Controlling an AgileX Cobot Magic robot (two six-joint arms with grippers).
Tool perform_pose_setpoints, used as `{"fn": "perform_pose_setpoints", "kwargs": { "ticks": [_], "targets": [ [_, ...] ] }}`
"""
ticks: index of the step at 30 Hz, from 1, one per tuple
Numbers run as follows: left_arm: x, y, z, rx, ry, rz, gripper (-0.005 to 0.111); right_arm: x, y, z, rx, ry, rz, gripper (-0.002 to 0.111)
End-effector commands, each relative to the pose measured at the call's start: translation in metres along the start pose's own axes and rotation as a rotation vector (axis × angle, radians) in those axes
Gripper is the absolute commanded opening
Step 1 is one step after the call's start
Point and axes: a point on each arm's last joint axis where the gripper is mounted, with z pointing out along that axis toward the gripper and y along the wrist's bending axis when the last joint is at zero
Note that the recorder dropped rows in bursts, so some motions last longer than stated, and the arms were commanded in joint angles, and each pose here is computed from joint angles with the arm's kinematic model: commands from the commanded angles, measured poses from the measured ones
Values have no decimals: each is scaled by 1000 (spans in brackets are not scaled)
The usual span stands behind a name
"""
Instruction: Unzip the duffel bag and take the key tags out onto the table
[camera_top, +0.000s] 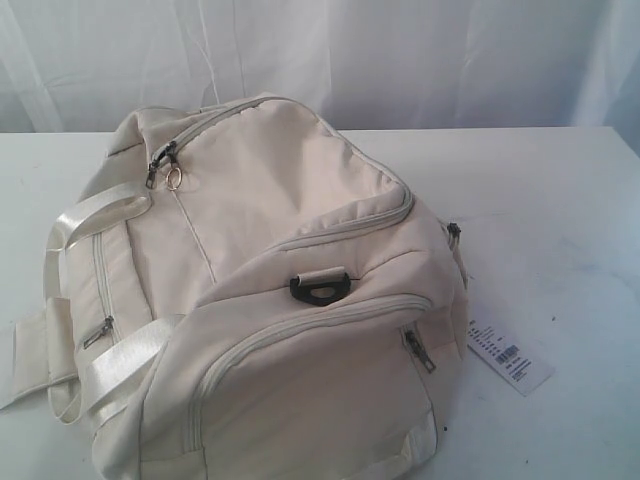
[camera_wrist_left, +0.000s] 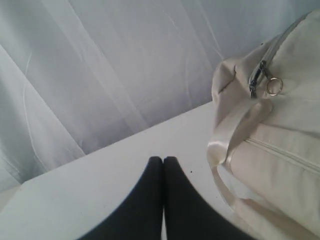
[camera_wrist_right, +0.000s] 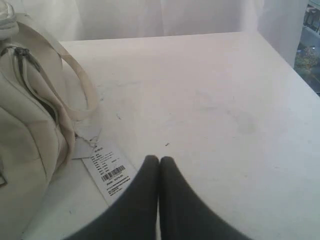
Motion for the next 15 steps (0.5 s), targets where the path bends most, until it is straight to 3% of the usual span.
{"fn": "perform_pose_setpoints", "kwargs": {
  "ticks": [1,10,15],
  "targets": [
    [-9,4,-1,-46,-112,-31,0,-2,-1,-1,10,-15,-10,0],
    [-26,11,-5,-100,-306,-175,0,-2,-1,-1,10,-15,-10,0],
    [-28,12,-6,-99,-337,-235,0,-2,-1,-1,10,-15,-10,0]
  ]
}}
